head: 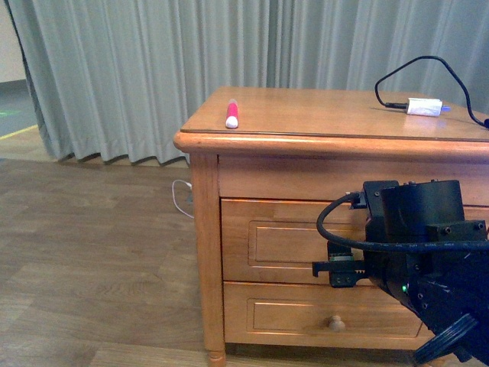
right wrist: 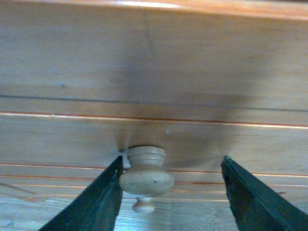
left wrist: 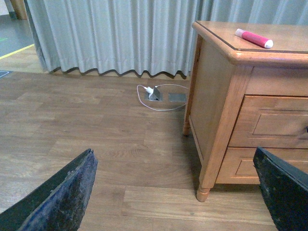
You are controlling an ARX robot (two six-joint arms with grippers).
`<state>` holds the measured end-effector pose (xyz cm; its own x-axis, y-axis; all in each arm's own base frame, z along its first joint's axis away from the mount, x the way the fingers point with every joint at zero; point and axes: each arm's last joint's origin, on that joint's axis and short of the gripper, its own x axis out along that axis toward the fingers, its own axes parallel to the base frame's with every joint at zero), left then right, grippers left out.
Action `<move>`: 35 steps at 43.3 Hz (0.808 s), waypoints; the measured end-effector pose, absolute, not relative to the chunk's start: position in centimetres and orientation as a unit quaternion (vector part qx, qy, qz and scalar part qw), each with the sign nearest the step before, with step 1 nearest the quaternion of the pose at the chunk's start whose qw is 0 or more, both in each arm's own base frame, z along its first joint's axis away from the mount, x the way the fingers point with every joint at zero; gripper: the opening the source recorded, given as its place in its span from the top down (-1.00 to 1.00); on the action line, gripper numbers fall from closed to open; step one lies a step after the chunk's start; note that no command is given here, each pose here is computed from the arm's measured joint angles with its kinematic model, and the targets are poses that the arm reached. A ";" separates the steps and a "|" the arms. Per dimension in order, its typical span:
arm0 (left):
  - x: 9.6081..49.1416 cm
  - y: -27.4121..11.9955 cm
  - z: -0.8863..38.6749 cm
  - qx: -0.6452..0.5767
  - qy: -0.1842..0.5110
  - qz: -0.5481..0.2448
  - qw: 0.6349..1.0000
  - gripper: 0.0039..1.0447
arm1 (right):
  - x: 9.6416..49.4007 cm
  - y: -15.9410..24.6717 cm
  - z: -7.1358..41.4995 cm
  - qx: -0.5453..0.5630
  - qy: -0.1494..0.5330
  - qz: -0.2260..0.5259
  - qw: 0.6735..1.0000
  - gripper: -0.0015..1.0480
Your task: Place pink marker in drawer with both arms
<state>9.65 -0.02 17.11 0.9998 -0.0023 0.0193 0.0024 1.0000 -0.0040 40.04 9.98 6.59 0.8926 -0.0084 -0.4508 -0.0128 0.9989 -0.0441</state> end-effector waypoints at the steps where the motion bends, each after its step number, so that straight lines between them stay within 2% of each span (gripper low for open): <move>1: 9.7 0.0 17.1 -0.002 -0.010 -0.001 1.000 -0.89 | 40.1 10.0 6.6 -0.023 0.232 0.002 0.972 -0.07; 8: 9.6 0.0 17.1 -0.002 -0.010 -0.001 1.000 -0.89 | 40.2 10.2 6.7 -0.023 0.234 0.009 0.972 0.37; 13: 9.7 0.0 17.1 -0.002 -0.010 -0.001 1.000 -0.89 | 40.1 10.4 6.7 -0.023 0.238 0.011 0.971 0.55; 23: 9.7 0.0 17.1 -0.002 -0.010 -0.001 1.000 -0.89 | 39.6 10.5 7.1 -0.018 0.263 0.004 0.965 0.57; 35: 9.7 0.0 17.1 -0.002 -0.010 -0.001 1.000 -0.89 | 32.0 9.2 8.8 -0.021 0.348 0.025 0.937 0.57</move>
<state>9.65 -0.02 17.11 0.9998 -0.0023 0.0193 0.0024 1.0000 -0.0040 31.97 9.23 8.79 0.7567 0.0313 -0.6530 -0.0608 0.9979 -0.0225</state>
